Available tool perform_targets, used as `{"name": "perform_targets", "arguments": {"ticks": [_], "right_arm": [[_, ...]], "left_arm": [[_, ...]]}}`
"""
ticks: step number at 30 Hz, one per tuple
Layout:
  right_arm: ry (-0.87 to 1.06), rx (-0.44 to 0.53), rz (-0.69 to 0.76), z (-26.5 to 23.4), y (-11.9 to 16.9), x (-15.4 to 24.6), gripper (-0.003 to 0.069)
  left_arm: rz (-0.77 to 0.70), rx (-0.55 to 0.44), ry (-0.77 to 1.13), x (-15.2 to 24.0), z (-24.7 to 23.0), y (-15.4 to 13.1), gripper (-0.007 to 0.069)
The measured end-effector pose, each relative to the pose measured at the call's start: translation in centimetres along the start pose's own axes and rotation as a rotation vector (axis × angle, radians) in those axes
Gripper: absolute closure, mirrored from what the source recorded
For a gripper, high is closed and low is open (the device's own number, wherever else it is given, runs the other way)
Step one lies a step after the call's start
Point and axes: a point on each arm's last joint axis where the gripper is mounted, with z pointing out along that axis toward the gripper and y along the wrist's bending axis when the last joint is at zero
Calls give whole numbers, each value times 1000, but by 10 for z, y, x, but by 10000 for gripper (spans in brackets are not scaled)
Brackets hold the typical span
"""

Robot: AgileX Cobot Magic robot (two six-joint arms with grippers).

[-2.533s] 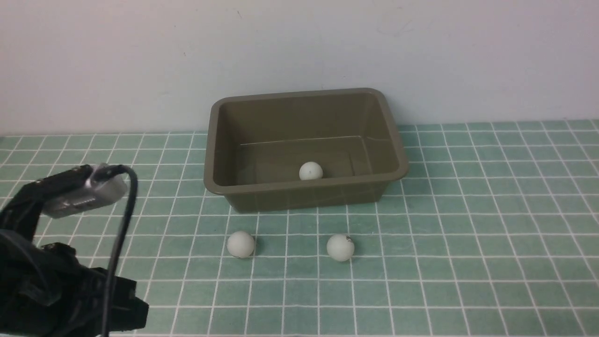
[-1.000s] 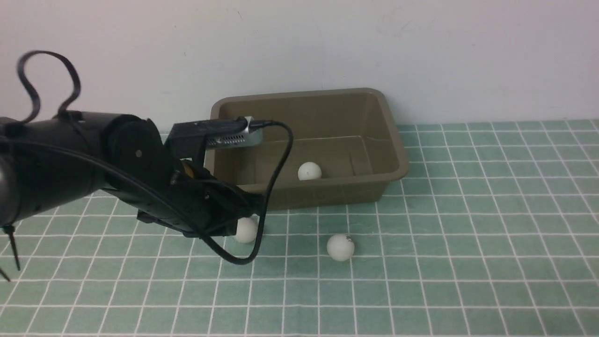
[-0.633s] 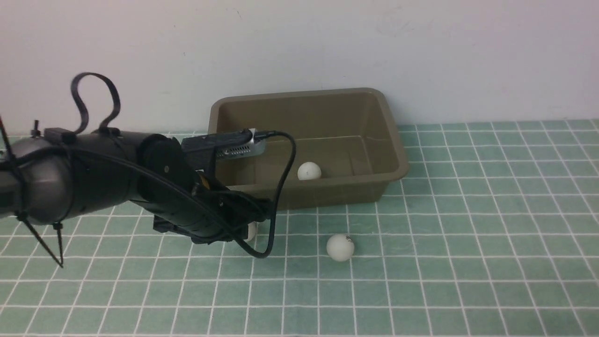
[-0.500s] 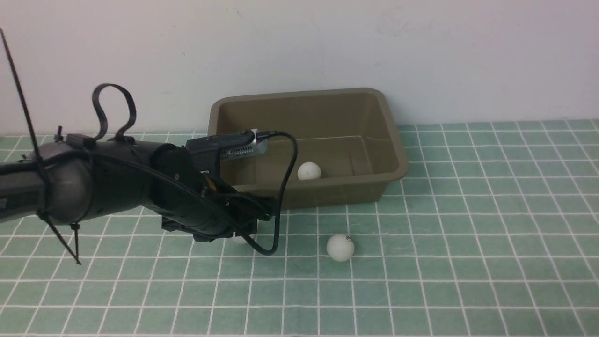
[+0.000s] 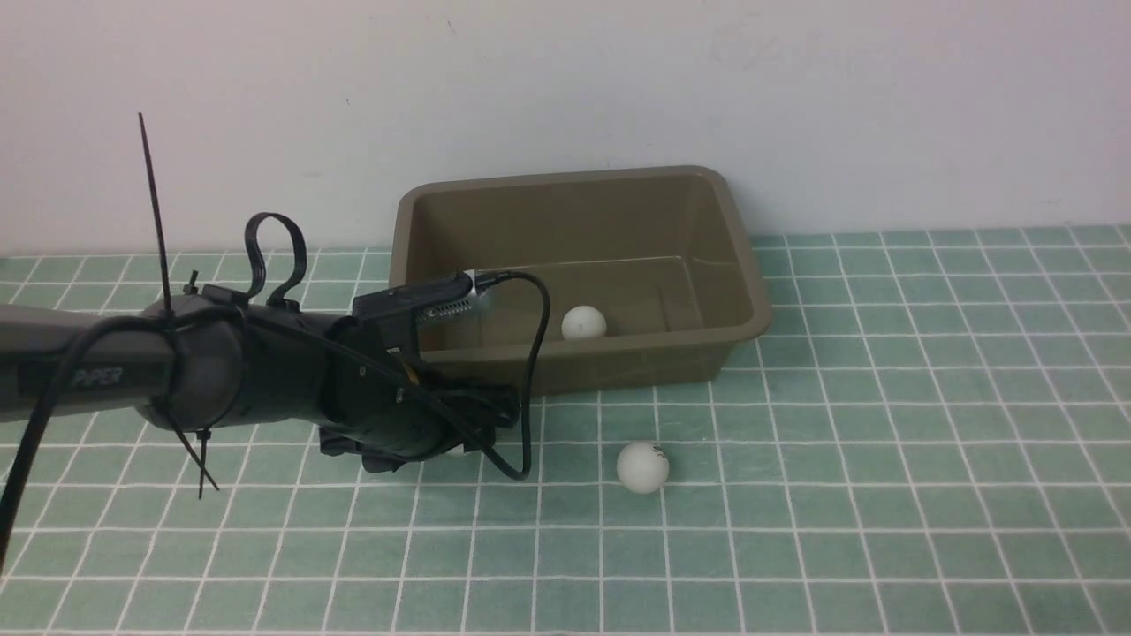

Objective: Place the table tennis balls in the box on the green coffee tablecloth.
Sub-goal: 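Reach for and grasp a ping pong ball on the table beside the basket, then drop the ball into the bin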

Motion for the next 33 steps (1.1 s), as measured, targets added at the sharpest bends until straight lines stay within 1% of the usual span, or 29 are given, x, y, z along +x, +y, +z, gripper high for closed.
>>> {"name": "perform_targets", "arguments": {"ticks": [4, 6, 7, 9, 12, 13, 16, 20, 22, 24, 27, 31, 32, 33], "right_arm": [[0, 0, 0, 0, 0, 0, 676], [0, 0, 0, 0, 0, 0, 676], [0, 0, 0, 0, 0, 0, 676], [0, 0, 0, 0, 0, 0, 676], [0, 0, 0, 0, 0, 0, 676], [0, 0, 0, 0, 0, 0, 676], [0, 0, 0, 0, 0, 0, 676], [1, 0, 0, 0, 0, 0, 676], [1, 0, 0, 0, 0, 0, 676], [1, 0, 0, 0, 0, 0, 676], [1, 0, 0, 0, 0, 0, 676], [2, 0, 0, 0, 0, 0, 676], [2, 0, 0, 0, 0, 0, 676], [2, 0, 0, 0, 0, 0, 676]], "left_arm": [[-2, 10, -26, -2, 0, -1, 165], [-2, 14, -36, -3, 0, -1, 179], [-2, 15, -40, -3, 1, -1, 191], [-2, 12, -35, -3, 3, -1, 272], [1, -1, 9, -1, -1, -1, 272], [3, -15, 54, 2, -7, -1, 272], [22, -20, 109, 3, -34, -4, 272], [56, 43, 57, -16, -93, -22, 272], [79, 66, 39, -30, -109, -33, 272], [99, 76, 36, -41, -114, -41, 272], [122, 88, 35, -58, -112, -53, 272], [153, 102, 31, -80, -96, -68, 272], [164, 107, 35, -95, -74, -77, 272], [169, 107, 40, -101, -62, -81, 272]]}}
